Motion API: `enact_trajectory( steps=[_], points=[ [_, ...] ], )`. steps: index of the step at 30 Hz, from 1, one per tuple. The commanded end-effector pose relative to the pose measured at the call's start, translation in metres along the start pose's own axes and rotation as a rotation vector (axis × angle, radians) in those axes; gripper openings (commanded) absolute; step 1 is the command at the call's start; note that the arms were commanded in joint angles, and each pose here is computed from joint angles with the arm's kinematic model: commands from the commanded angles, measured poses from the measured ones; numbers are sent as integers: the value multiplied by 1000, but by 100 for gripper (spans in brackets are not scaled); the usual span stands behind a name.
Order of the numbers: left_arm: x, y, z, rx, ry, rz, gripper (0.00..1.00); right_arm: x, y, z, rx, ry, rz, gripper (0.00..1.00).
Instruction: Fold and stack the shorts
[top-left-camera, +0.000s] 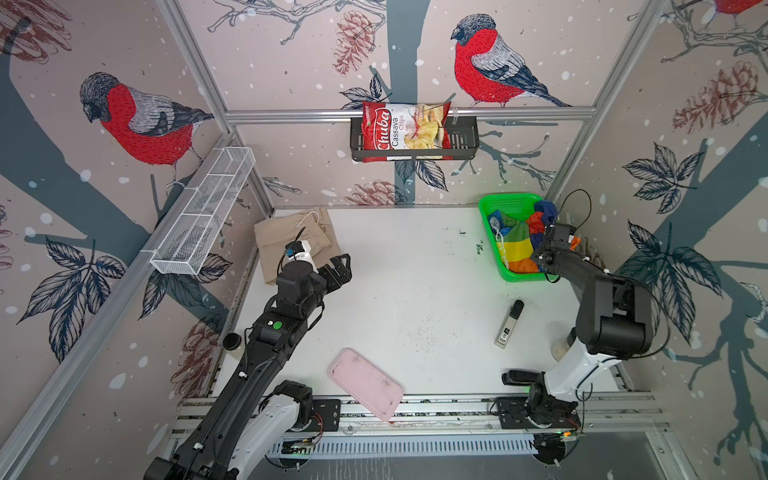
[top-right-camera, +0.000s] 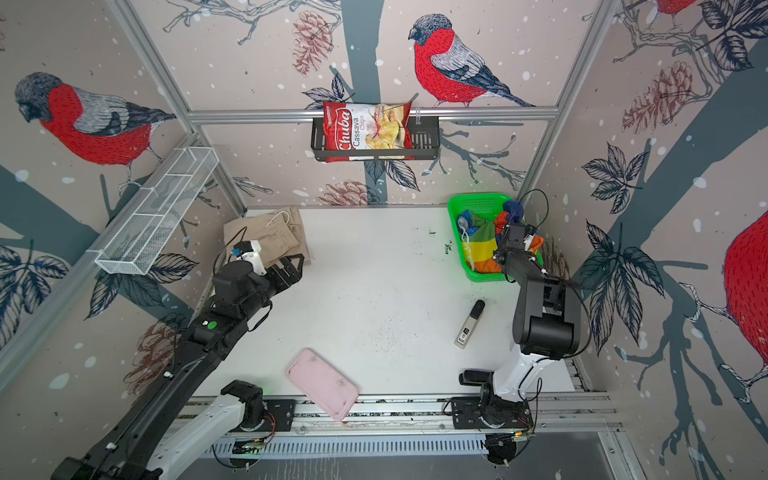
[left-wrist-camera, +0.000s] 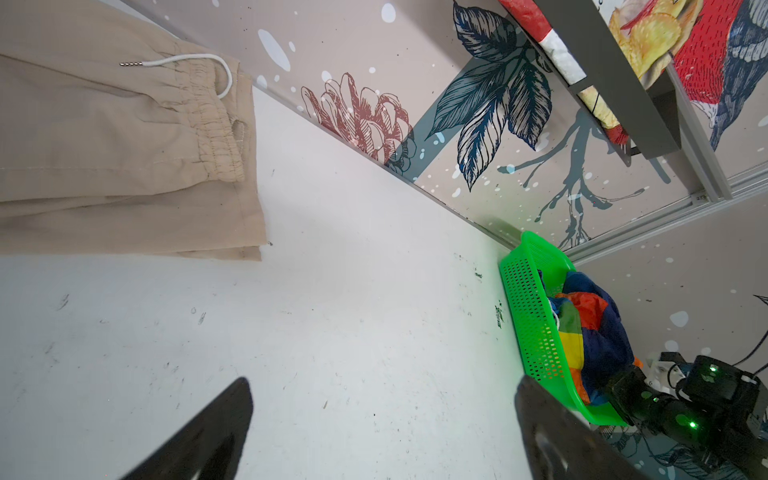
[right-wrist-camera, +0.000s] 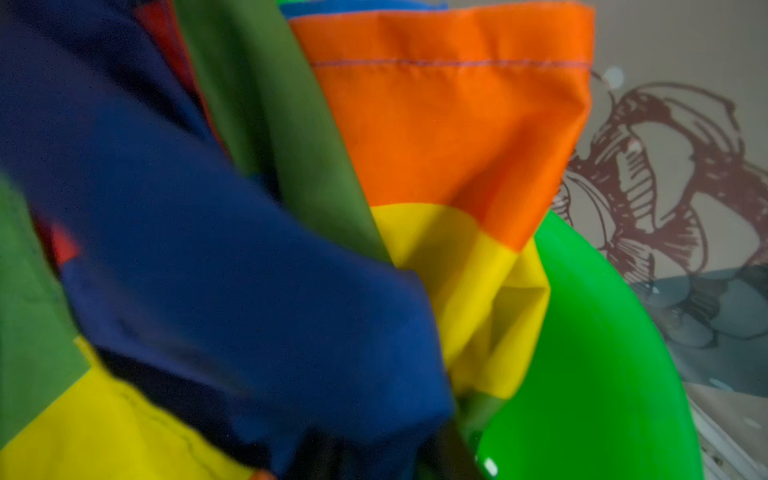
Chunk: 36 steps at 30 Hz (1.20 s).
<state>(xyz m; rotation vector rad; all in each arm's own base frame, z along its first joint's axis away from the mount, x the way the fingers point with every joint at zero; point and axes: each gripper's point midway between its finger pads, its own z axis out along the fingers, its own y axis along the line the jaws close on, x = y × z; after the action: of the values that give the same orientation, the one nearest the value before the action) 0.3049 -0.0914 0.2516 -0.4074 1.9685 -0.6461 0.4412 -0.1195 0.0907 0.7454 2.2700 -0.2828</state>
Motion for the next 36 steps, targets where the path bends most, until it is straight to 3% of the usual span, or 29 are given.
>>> enact_trajectory(
  steps=[1, 10, 19, 26, 36],
  points=[
    [-2, -3, 3, 6, 6, 1, 97, -20, 17, -23, -74, -54, 34, 0],
    [-9, -21, 21, 52, 39, 14, 96, -107, 49, -163, -101, -391, 3, 0],
    [-25, -62, 45, 185, 71, -14, 94, -163, 76, -342, -317, -725, 73, 0],
    [-20, -67, 56, 206, 96, -20, 97, -150, 138, -444, -547, -809, -43, 0],
    [-31, -74, 50, 209, 71, 9, 96, -89, 248, -557, -881, -831, -272, 0]
  ],
)
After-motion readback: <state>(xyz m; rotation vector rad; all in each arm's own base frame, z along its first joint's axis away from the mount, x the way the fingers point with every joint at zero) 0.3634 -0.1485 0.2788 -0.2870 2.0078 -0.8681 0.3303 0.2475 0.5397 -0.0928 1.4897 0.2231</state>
